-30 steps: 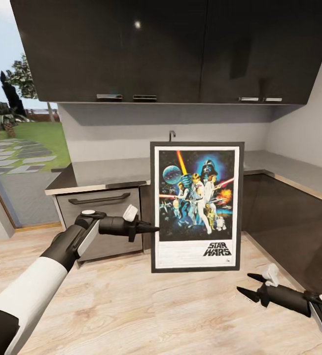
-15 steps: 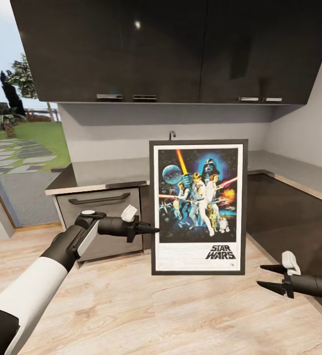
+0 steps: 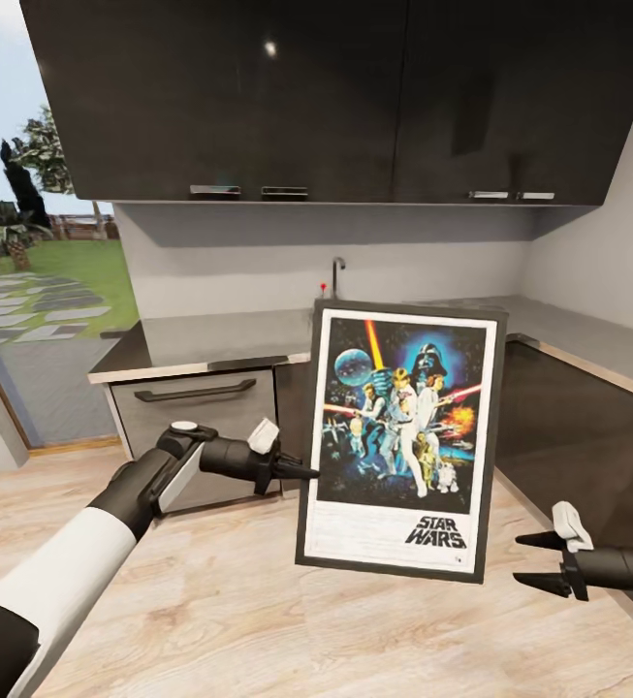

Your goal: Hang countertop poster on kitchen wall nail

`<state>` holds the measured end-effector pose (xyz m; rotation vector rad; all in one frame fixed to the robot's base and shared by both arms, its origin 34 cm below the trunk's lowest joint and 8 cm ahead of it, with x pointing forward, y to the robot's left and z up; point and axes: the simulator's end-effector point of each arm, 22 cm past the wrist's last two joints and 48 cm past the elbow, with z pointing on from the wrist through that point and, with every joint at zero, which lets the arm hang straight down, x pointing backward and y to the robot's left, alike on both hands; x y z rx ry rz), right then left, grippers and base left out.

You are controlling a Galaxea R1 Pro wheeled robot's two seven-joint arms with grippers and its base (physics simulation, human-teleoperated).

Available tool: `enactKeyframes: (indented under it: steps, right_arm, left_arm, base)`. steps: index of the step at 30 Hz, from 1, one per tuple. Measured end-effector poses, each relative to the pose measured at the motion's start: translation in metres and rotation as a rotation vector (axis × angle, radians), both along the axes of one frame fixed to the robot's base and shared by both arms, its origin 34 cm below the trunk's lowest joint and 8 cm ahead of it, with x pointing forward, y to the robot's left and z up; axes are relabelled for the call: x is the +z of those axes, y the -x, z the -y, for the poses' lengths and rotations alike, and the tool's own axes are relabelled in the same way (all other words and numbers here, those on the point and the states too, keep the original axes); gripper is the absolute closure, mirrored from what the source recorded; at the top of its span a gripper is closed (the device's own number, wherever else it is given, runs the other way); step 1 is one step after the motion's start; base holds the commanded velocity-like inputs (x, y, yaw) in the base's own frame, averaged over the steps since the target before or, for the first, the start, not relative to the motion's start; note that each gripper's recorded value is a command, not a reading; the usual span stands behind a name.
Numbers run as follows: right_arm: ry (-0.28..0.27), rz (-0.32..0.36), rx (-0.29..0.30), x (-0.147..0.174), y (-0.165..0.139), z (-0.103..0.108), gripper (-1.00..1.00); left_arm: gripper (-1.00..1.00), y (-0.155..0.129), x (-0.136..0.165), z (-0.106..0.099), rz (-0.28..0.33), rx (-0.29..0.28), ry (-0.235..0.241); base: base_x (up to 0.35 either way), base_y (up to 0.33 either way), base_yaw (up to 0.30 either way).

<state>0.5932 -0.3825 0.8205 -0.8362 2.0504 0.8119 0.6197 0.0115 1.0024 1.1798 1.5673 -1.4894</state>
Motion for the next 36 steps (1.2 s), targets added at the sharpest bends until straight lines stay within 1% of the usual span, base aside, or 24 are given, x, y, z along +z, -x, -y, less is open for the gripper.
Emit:
enactKeyframes:
  steps: [6,12,15,16,20,29,36]
  right_arm:
    - [-0.002,-0.003,0.010,0.000,0.002,-0.001,-1.00]
    - [0.009,-0.017,0.031,-0.004,0.005,-0.005,-1.00]
    - [0.011,-0.020,0.036,-0.005,0.006,-0.006,-1.00]
    - [0.011,-0.020,0.037,-0.005,0.006,-0.007,-1.00]
    - [0.012,-0.022,0.040,-0.005,0.006,-0.007,-1.00]
    - [0.009,-0.024,0.044,-0.006,0.006,-0.010,-1.00]
    - [0.003,-0.023,0.049,-0.006,0.005,-0.015,-1.00]
  left_arm:
    - [1.00,0.001,-0.003,0.000,-0.001,-0.002,-0.008]
    - [1.00,0.001,-0.004,0.000,0.000,-0.003,-0.010]
    - [1.00,0.000,-0.004,0.000,0.017,-0.004,-0.008]
    - [1.00,0.000,-0.007,-0.001,0.023,-0.002,-0.011]
    - [1.00,-0.005,-0.022,-0.006,0.012,0.015,-0.031]
    - [1.00,-0.006,-0.026,-0.008,0.009,0.019,-0.037]
    - [1.00,-0.006,-0.026,-0.008,0.034,0.015,-0.033]
  base:
    - [0.000,0.000,0.000]
    - [0.000,0.000,0.000]
    - [0.000,0.000,0.000]
    - [0.000,0.000,0.000]
    - [0.000,0.000,0.000]
    - [0.000,0.000,0.000]
    - [0.000,0.000,0.000]
